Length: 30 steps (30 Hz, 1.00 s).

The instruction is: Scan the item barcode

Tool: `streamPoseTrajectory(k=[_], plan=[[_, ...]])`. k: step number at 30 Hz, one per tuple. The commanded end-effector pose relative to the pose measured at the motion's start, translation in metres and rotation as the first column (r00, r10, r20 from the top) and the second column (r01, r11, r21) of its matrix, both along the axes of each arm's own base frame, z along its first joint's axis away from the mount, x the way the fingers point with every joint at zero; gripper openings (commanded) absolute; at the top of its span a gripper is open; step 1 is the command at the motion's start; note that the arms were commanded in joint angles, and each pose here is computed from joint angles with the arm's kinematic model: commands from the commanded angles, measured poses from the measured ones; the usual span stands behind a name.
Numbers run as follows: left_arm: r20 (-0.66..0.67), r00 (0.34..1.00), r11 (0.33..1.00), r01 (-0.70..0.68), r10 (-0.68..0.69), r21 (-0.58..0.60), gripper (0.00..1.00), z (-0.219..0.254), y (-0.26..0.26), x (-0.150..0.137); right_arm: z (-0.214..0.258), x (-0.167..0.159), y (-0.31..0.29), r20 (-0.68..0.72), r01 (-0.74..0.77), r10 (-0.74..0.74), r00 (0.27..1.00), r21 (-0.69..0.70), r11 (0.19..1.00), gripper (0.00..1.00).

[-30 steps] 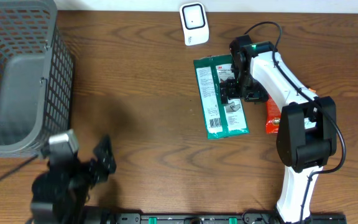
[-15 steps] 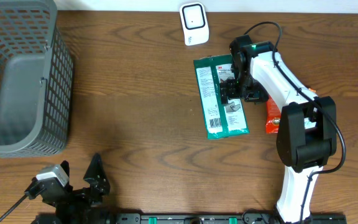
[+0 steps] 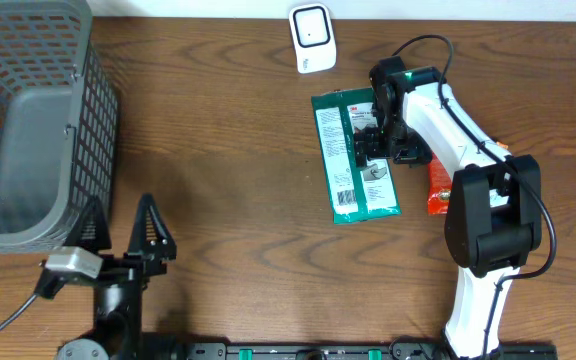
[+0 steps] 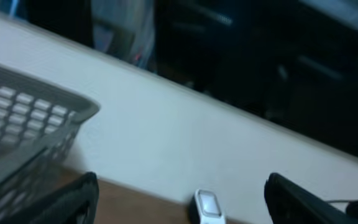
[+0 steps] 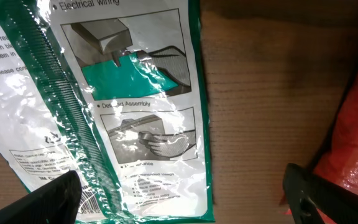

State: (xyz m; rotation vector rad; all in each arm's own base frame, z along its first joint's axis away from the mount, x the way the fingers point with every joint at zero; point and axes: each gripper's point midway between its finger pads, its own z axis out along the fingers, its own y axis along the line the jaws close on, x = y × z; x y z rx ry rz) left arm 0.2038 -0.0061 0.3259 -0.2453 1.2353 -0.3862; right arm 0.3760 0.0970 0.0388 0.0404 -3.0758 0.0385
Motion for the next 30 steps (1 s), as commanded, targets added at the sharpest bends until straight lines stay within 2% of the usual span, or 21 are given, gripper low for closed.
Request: streamPoseTrajectory(k=[1,8,14,17,21,26,30], plan=[[0.030,0.998,0.999,0.053,-0.053,0.001,0.86,-0.014,-0.009,0.008,0.014,0.003,-0.003,0.038,0.003,-0.003,0.999,0.000,1.000,0.99],[0.031,0.998,0.998,0.056,-0.056,-0.012,0.86,-0.047,-0.009,0.022,0.014,0.003,-0.003,0.038,0.003,-0.003,0.999,0.000,1.000,0.99],[-0.043,0.998,0.999,0.051,-0.052,-0.014,0.86,-0.082,-0.009,0.033,0.014,0.003,-0.003,0.038,0.003,-0.003,0.999,0.000,1.000,0.99],[-0.132,0.990,0.999,0.048,-0.049,-0.011,0.86,-0.105,-0.009,0.038,0.014,0.003,-0.003,0.037,0.003,-0.003,0.999,0.000,1.000,0.99],[-0.232,0.972,0.998,0.040,-0.030,0.039,0.86,-0.130,-0.008,0.042,0.014,0.003,-0.003,0.037,0.003,-0.003,0.999,0.000,1.000,0.99],[-0.421,0.907,0.984,0.063,0.014,0.167,0.86,-0.181,-0.008,0.041,0.014,0.003,-0.003,0.038,0.003,-0.003,0.999,0.000,1.000,0.99],[-0.436,0.899,0.967,0.074,0.041,0.243,0.86,-0.187,-0.008,0.040,0.014,0.003,-0.003,0.037,0.003,-0.003,0.999,0.000,1.000,0.99]])
